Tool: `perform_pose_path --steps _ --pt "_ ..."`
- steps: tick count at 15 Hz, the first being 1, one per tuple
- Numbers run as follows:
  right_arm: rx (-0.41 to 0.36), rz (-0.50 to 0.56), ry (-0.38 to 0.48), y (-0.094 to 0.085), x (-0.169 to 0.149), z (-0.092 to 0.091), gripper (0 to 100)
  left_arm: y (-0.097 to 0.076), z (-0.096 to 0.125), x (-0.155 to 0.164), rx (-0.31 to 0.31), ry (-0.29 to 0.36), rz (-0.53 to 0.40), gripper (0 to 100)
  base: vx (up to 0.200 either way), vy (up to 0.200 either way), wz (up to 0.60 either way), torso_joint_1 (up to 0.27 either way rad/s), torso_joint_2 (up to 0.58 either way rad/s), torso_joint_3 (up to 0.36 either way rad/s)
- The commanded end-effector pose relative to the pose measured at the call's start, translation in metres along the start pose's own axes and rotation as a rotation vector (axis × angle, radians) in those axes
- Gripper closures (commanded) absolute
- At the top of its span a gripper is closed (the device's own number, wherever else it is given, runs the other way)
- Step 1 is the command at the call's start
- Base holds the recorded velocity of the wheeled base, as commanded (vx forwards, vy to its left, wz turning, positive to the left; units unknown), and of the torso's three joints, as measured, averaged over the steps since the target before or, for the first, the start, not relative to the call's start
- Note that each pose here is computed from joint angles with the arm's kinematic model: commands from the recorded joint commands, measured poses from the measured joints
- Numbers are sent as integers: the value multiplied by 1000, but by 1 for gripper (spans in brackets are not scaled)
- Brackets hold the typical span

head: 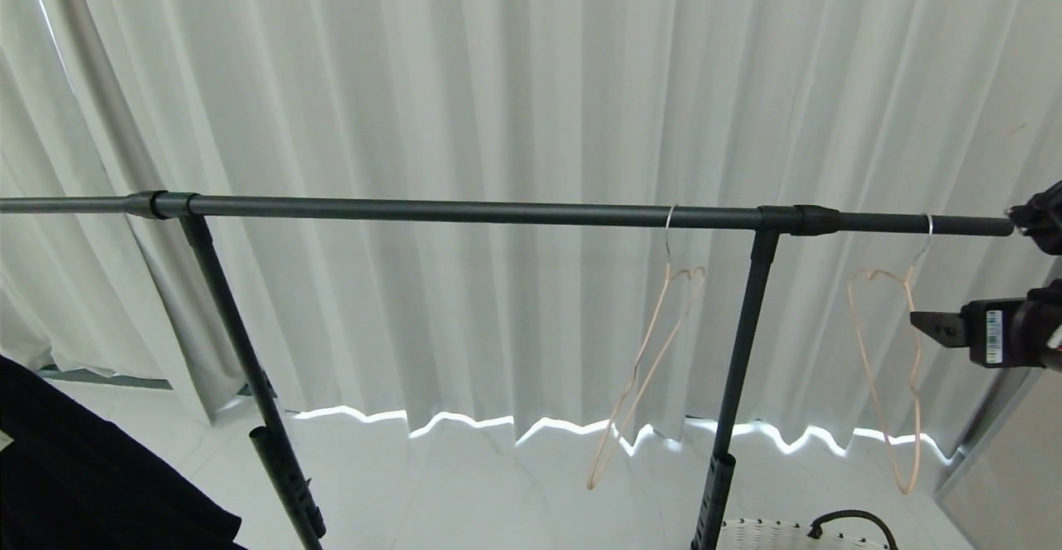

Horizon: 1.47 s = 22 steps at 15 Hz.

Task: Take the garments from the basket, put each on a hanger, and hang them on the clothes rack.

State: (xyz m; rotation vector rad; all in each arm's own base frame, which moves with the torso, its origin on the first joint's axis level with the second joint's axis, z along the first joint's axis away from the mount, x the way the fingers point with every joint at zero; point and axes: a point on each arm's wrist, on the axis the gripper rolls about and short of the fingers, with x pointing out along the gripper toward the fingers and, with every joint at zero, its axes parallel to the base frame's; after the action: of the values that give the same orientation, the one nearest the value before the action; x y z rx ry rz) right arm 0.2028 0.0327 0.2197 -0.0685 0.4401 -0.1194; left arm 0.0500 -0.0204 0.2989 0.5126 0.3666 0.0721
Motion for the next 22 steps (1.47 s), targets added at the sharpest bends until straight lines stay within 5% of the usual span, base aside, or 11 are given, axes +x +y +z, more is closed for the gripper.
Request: perform_pose_path --steps 1,6,19,20,22 --pt "16 -81 107 25 42 -16 0 0 0 0 2 2 0 100 0 0 0 0 0 0" --pt "176 -154 166 37 67 -31 0 -1 0 1 7 5 -1 100 0 0 0 0 0 0" --pt "266 -179 172 43 70 -35 0 -2 -1 2 12 9 0 100 0 0 0 0 0 0" --pt "264 -177 172 43 70 -35 100 -2 -1 2 12 9 0 100 0 0 0 0 0 0" --pt "263 -174 172 44 70 -35 100 -2 -1 1 11 7 0 100 0 0 0 0 0 0"
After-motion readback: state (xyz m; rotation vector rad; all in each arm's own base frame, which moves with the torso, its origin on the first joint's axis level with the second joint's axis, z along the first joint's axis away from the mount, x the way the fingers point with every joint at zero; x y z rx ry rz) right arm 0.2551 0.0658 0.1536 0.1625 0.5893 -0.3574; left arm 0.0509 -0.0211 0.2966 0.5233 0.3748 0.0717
